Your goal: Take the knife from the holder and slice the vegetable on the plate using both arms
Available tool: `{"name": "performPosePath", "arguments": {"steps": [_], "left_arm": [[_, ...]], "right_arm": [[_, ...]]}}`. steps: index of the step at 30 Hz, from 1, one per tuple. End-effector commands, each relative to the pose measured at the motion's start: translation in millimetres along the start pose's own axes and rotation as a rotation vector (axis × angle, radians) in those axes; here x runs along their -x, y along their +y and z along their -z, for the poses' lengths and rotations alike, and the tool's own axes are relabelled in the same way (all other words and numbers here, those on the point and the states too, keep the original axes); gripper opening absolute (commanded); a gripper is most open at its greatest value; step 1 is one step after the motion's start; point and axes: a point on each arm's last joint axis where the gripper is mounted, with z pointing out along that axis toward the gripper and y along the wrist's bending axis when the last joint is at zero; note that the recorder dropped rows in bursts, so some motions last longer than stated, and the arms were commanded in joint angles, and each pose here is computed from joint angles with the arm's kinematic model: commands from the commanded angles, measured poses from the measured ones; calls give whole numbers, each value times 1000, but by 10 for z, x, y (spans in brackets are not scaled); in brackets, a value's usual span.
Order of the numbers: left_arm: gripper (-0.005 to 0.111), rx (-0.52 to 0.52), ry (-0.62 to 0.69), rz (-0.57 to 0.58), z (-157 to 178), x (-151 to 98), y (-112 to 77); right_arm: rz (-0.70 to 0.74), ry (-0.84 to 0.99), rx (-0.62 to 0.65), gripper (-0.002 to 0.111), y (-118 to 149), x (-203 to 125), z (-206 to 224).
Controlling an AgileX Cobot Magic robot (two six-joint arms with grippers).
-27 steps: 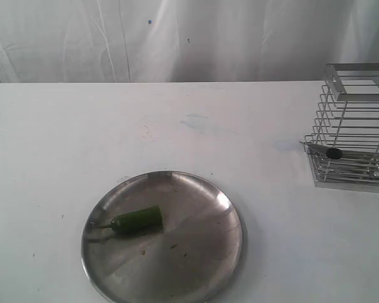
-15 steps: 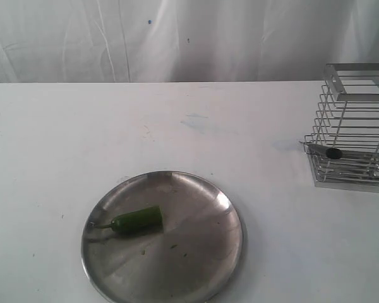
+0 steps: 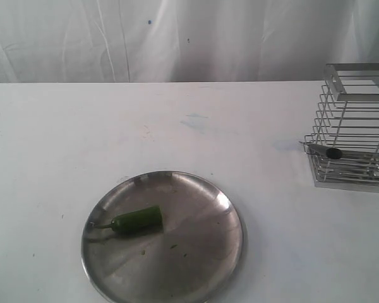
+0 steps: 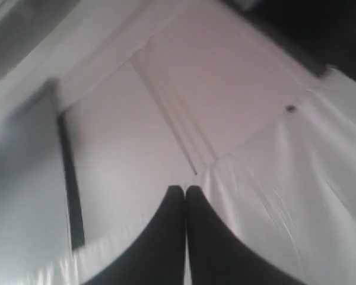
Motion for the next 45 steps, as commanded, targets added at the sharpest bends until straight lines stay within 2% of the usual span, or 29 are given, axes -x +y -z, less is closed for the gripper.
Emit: {"name": "performPosePath", "arguments": {"steps": [1,2,4,6,7,10,11,13,14,15,18,20,26,32,36,40,43,45], "left_arm": [[0,18,-13,-144,-3,-1,18],[0,27,-16,-181,-3,3,26],[0,30,-31,-223,-2,18,26],[0,24,-47,-223,-2,32,19],[0,17,-65,-224,-1,47,11],[0,13,-76,-224,-1,57,6],[0,6,-78,-226,-1,58,2],[0,-19,-86,-233,-1,64,-15],[0,-30,-88,-236,-1,65,-21],[0,-45,-90,-241,-2,65,-30],[0,-65,-91,-247,-2,64,-41],[0,-65,-91,-247,-2,64,-41],[0,-65,-91,-247,-2,64,-41],[0,-65,-93,-247,-2,66,-42],[0,-65,-93,-247,-2,66,-42],[0,-65,-93,-247,-2,66,-42],[0,-68,-100,-247,-1,72,-45],[0,-67,-100,-249,-1,72,-44]], "right_arm": [[620,438,38,0,43,-120,-506],[651,511,-42,0,-83,-179,-572],[686,672,-278,0,-469,-368,-669],[696,802,-503,0,-816,-544,-676],[690,940,-639,0,-1091,-765,-656],[638,1248,-716,0,-1394,-1205,-530],[628,1464,-746,0,-1445,-1343,-422],[594,1830,-759,0,-1447,-1489,-302],[563,1897,-748,0,-1410,-1519,-322],[530,1942,-686,0,-1338,-1569,-382],[426,2112,-273,0,-884,-1680,-545],[460,2165,-120,0,-647,-1716,-681],[703,2264,63,0,-344,-2106,-1009],[1176,2263,249,0,-271,-2657,-1009],[1456,2216,465,0,-152,-2901,-935],[1563,2178,570,0,-12,-3046,-846],[1546,2202,535,1,15,-3161,-752],[1531,2239,534,7,7,-3241,-678]]}}
